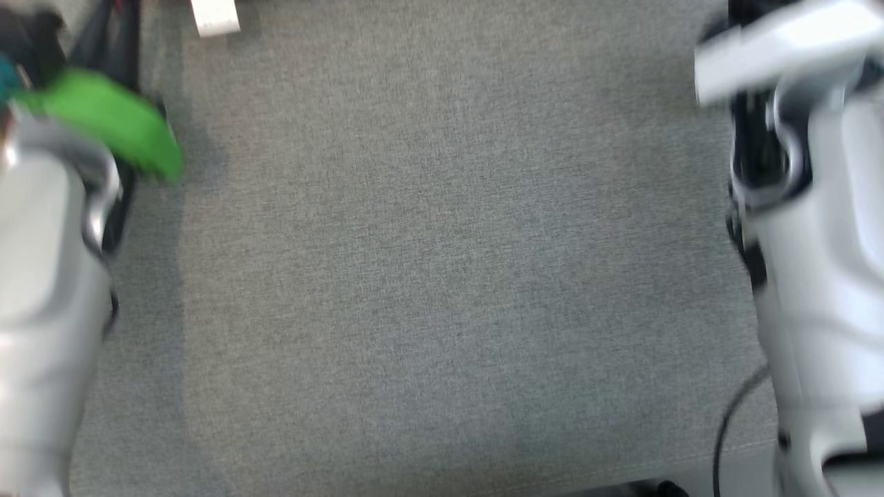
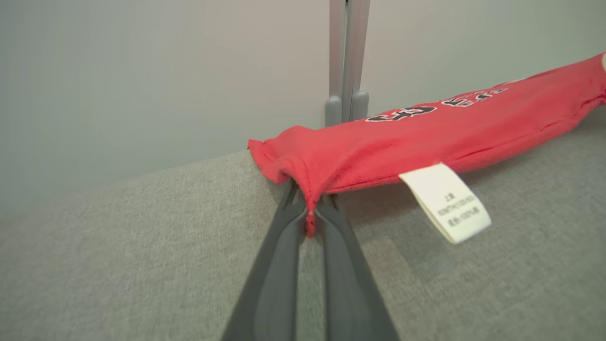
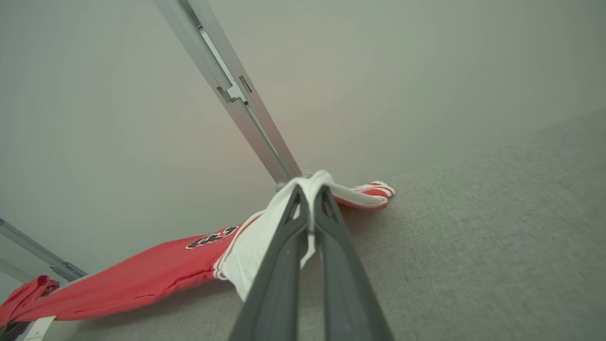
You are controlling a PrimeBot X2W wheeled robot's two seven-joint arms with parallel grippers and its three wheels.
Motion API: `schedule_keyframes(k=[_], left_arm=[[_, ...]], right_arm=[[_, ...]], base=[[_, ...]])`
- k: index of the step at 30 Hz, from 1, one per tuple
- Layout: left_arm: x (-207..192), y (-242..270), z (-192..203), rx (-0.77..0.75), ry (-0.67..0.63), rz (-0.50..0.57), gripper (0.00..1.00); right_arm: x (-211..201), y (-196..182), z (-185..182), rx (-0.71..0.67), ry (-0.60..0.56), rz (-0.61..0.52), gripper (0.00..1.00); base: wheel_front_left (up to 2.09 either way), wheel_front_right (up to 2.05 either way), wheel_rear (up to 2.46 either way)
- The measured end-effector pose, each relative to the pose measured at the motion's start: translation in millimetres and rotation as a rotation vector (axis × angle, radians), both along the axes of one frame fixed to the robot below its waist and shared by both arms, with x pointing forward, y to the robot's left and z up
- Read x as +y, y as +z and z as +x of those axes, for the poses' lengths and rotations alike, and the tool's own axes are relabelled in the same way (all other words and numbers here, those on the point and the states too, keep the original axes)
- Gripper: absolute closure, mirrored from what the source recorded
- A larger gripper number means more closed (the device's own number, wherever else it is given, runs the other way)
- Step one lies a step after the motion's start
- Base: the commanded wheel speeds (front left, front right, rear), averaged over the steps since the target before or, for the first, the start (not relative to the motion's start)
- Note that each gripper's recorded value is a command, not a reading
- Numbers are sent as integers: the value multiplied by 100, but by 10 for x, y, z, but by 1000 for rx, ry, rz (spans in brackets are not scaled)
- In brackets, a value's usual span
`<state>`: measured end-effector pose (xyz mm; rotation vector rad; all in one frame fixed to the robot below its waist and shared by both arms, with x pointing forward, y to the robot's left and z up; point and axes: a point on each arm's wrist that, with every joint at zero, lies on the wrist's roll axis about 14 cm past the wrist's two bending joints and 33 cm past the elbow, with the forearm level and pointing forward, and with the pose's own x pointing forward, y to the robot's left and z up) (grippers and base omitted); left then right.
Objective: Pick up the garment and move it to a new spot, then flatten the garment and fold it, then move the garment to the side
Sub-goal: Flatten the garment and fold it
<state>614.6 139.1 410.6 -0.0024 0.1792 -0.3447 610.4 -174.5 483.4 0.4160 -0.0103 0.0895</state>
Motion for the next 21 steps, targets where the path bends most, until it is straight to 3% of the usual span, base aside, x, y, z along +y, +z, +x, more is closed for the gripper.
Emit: schedule_keyframes(k=[6, 10, 14, 17, 21], left_arm=[[72, -391, -1146, 144, 38, -36, 100], [51, -457, -1987, 226, 89, -44, 100], [-36, -424, -2780, 355, 137, -100, 100], [-67, -158, -2918, 355, 137, -134, 100], [-252, 132, -2823, 354, 61, -178, 100]], right_arm=[[-251, -461, -1162, 190, -40, 22, 100], [-473, -670, -2145, 348, -115, 39, 100], [-689, -683, -2969, 440, -211, 73, 100], [-781, -467, -3111, 391, -241, 84, 100], [-830, -214, -2918, 316, -234, 66, 100]], base=[[0, 0, 0], [0, 0, 0], [0, 0, 0], [0, 0, 0], [0, 0, 0]])
